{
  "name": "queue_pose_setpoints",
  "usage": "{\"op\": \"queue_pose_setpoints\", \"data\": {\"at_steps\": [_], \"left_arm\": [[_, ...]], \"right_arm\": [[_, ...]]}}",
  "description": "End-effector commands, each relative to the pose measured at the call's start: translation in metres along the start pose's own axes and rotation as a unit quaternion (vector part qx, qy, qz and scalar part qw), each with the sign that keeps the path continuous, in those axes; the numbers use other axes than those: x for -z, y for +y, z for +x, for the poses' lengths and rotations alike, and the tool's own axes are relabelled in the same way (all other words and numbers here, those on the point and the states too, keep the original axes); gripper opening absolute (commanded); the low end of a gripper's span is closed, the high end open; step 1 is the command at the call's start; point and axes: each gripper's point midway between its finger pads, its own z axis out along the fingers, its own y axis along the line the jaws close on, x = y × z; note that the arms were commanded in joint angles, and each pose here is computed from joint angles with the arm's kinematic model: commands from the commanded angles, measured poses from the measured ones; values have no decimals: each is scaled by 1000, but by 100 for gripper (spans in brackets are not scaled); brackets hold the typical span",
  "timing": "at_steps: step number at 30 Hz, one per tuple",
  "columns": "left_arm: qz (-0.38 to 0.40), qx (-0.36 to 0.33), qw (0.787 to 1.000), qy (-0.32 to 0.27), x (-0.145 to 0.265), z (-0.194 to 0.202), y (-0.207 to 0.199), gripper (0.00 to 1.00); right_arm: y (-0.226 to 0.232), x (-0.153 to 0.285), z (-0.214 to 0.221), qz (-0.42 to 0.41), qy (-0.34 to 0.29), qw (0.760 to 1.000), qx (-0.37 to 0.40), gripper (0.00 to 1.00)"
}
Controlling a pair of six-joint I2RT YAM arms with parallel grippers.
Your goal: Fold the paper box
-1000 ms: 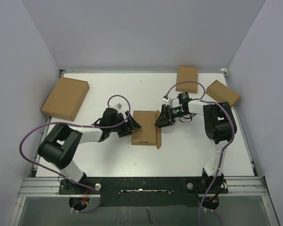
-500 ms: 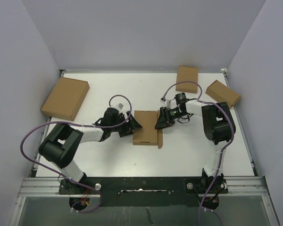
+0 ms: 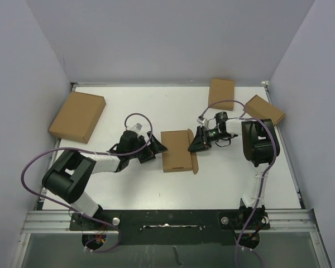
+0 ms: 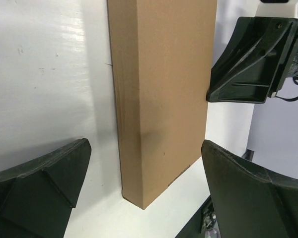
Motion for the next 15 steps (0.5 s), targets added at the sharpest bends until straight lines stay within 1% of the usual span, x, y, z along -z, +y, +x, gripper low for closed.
{"op": "queue_pose_setpoints", "data": {"at_steps": [1,10,13,15], "left_arm": [[33,18,999,-19,-7,-10,-14,95],[43,36,998,-15,-23,-4,-20,87],[37,40,998,-23,-26,-3,-18,81],[39,44,998,-26,-27,-3,-18,79]], "right_arm": [[-19,4,-1,11,-10,1000,-16,23],[-32,4,4,12,-6,999,-39,22],[-38,10,4,12,-13,999,-51,22],[-40,12,4,11,-15,998,-56,21]]}}
